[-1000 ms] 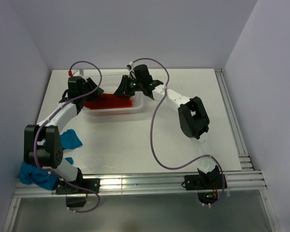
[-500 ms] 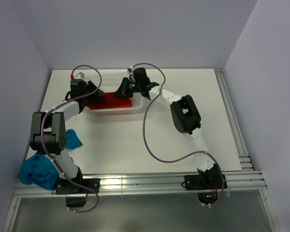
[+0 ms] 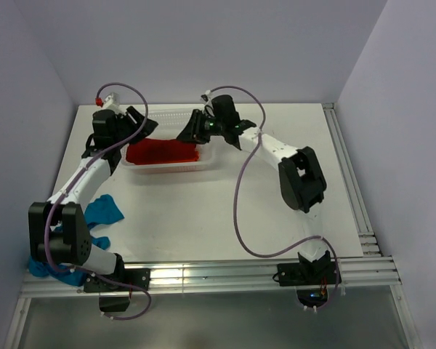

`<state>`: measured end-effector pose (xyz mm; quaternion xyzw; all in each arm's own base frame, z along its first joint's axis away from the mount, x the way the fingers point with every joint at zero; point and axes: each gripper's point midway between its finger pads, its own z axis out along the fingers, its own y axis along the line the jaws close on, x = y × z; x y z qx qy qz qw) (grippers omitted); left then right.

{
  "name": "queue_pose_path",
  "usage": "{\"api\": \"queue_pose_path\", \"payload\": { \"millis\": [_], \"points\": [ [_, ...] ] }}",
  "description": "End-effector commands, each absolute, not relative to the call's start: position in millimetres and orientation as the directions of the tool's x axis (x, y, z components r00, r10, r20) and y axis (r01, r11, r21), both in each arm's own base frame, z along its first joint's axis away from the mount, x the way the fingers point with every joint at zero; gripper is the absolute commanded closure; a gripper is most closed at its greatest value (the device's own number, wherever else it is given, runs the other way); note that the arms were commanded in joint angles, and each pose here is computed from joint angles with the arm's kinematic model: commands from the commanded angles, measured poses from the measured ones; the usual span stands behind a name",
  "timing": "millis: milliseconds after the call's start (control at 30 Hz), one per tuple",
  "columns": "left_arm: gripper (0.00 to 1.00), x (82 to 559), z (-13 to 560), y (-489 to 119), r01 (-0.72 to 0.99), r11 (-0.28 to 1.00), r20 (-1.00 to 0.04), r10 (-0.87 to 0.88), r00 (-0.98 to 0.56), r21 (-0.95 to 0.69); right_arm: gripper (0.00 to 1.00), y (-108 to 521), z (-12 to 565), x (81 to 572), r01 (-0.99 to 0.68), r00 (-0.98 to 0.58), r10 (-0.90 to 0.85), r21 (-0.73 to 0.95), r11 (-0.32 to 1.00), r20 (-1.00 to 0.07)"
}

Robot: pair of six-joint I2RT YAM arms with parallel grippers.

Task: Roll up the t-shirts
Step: Place the rolled tshirt into the container

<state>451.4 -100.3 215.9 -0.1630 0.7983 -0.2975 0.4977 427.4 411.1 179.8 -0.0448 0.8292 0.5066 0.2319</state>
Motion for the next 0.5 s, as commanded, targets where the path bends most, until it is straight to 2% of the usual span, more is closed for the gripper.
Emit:
{"api": "queue_pose_path", "payload": {
  "millis": [0,167,300,467],
  "points": [
    [0.41,442.8,222.0,-121.5,0.116,0.733,-0.679,-0.542,-0.496,-0.67,0.64,385.5,233.6,420.3,-0.398,-0.827,0.201,0.799,0.45,-0.525],
    [0.44,446.5,197.6,-137.0,0.119,0.692,-0.628,-0.553,-0.547,-0.712,0.71,355.4,232.4,411.8,-0.4,-0.804,0.229,0.784,0.475,-0.549],
    [0.46,461.6,157.2,-139.1,0.055,0.704,-0.594,-0.551,-0.586,-0.708,0.71,328.2,226.7,405.7,-0.381,-0.794,0.253,0.777,0.5,-0.553],
    [0.48,473.8,128.4,-153.8,0.049,0.686,-0.547,-0.534,-0.645,-0.726,0.71,294.4,200.3,402.8,-0.311,-0.788,0.261,0.727,0.612,-0.557]
  ]
}}
